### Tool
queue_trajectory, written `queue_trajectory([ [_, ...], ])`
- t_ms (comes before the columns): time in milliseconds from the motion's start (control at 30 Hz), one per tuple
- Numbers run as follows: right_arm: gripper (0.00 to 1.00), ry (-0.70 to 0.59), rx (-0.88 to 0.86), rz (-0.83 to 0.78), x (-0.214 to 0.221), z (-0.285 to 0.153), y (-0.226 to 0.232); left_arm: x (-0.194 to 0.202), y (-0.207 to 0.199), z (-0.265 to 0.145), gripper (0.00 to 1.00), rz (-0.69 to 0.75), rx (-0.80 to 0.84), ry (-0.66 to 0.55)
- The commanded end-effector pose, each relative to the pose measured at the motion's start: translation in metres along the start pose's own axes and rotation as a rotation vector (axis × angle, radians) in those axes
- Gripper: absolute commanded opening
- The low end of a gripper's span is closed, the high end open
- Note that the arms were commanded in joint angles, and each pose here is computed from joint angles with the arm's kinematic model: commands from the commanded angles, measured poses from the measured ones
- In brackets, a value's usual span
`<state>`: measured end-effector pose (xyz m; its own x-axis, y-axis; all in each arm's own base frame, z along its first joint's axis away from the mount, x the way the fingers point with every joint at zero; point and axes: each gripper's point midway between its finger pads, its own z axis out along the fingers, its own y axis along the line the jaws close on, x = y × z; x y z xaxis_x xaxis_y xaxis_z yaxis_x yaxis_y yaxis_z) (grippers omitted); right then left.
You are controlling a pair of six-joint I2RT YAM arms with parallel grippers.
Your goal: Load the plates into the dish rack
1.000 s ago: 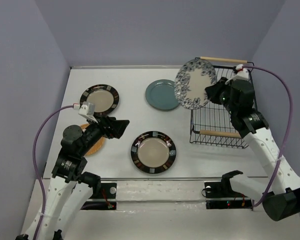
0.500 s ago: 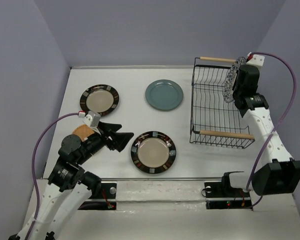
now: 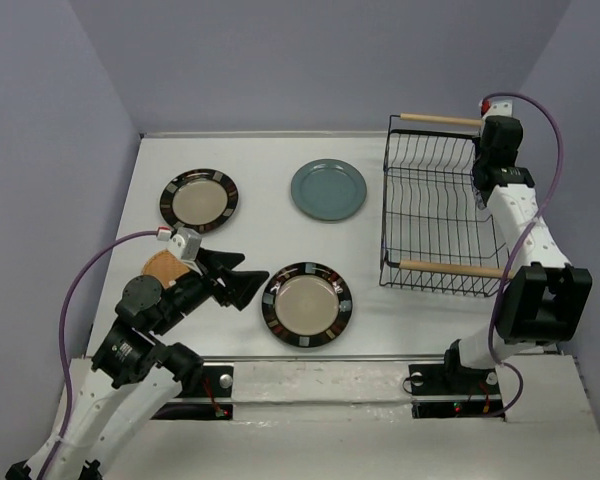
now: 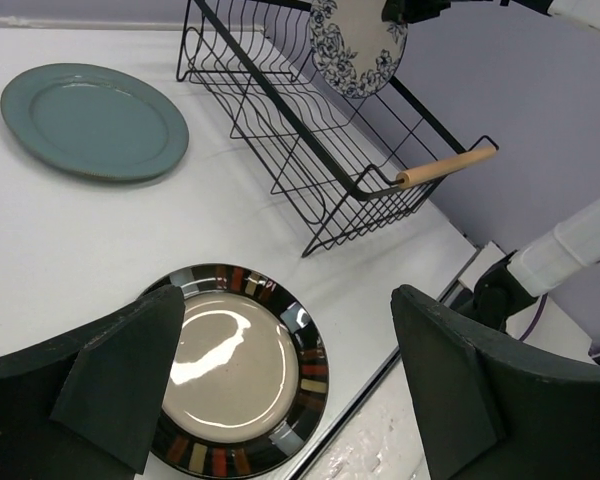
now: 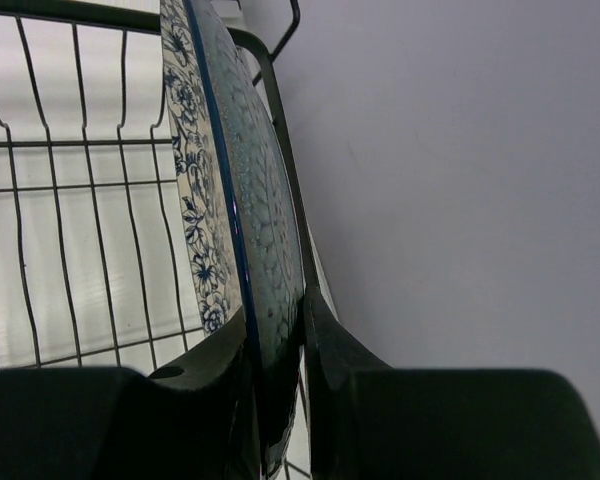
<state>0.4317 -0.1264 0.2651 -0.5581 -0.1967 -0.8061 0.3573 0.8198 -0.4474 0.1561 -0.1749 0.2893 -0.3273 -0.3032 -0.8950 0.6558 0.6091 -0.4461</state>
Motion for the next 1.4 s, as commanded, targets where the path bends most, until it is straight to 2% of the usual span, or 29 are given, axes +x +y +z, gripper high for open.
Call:
queue_trajectory([
  [0, 0.07, -0.222, 0.082, 0.071, -0.074, -0.003, -0.037, -0.004, -0.003, 0.001, 0.96, 0.004, 0.008, -0.016],
  [667, 0.07, -0.075, 0.015, 0.133, -0.016, 0.054, -0.001, 0.005, 0.000, 0.009, 0.96, -0.005, -0.002, 0.026],
  [1000, 0.07, -0.081, -0.129, 0.107, -0.015, 0.077, 0.037, 0.014, 0.011, 0.018, 0.96, -0.028, -0.040, 0.067],
  [1133, 0.12, -0.100, -0.160, 0.115, -0.024, 0.085, 0.041, 0.022, 0.020, 0.025, 0.96, -0.045, -0.074, 0.104],
  [1200, 0.25, -0.089, -0.141, 0.134, -0.025, 0.091, 0.040, 0.031, 0.032, 0.031, 0.96, -0.066, -0.125, 0.143],
  [1267, 0.44, -0.063, -0.095, 0.173, -0.021, 0.096, 0.035, 0.043, 0.046, 0.037, 0.96, -0.086, -0.191, 0.195],
  [1300, 0.60, -0.060, -0.076, 0.214, -0.025, 0.095, 0.032, 0.048, 0.051, 0.040, 0.96, -0.095, -0.215, 0.216],
  [1367, 0.70, -0.047, -0.048, 0.251, -0.027, 0.094, 0.026, 0.058, 0.060, 0.044, 0.96, -0.108, -0.256, 0.261],
])
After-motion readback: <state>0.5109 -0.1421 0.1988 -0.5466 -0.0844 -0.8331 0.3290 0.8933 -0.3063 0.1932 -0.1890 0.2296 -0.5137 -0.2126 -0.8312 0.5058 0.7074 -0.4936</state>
